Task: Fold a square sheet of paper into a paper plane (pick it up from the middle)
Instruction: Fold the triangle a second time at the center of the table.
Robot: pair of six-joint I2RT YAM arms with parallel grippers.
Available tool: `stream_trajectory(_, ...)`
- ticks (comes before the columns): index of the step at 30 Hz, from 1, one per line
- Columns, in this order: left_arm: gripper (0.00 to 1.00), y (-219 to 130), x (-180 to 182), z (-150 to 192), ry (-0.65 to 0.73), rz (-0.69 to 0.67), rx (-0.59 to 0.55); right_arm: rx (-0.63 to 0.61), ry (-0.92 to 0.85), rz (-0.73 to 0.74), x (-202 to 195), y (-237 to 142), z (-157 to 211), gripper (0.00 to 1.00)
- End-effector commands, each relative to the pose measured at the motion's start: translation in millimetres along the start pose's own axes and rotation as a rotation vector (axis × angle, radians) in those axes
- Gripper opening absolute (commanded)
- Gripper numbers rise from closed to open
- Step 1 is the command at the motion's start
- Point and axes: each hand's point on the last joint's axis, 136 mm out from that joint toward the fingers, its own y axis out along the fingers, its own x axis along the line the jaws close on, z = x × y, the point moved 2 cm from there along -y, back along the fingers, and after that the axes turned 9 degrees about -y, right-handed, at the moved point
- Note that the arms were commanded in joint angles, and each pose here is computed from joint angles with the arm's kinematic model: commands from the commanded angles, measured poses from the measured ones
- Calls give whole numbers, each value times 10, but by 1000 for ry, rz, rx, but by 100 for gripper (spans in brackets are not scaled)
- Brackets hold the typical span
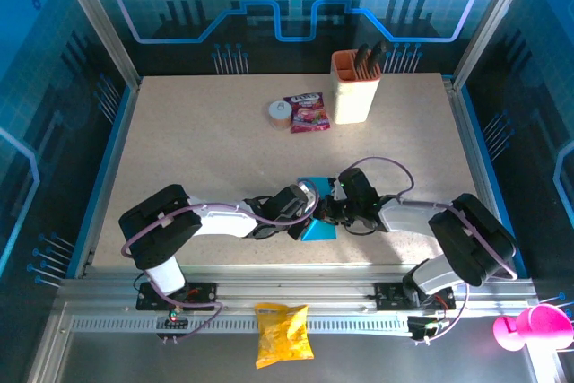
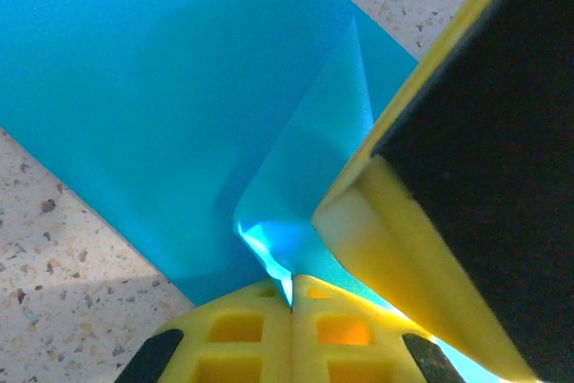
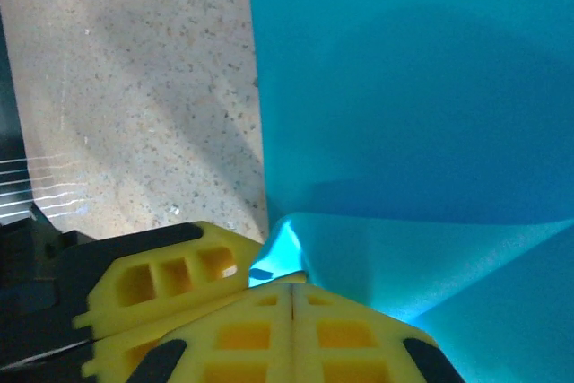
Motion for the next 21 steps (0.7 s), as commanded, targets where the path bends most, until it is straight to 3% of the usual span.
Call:
stream_trajectory(1, 4, 49, 83, 120, 11, -19, 39, 4, 8, 13, -68, 76, 47, 0)
stream_trajectory(7, 6, 23, 74, 97, 10, -14, 36, 13, 34, 34, -220, 180, 90, 0)
stream_trajectory(10, 12, -14, 81, 46, 4, -14, 21, 19, 46, 39, -272, 208, 120, 0)
stream_trajectory(13, 26, -96, 82, -59, -13, -10, -11, 24, 53, 44, -311, 220, 156, 0)
stream_trajectory(18, 61, -328, 168, -248, -90, -8, -100, 30, 62, 56, -363, 218, 207, 0)
stream_trajectory(21, 65, -460, 147, -293, -124, 28, -136, 32, 63, 54, -369, 225, 215, 0)
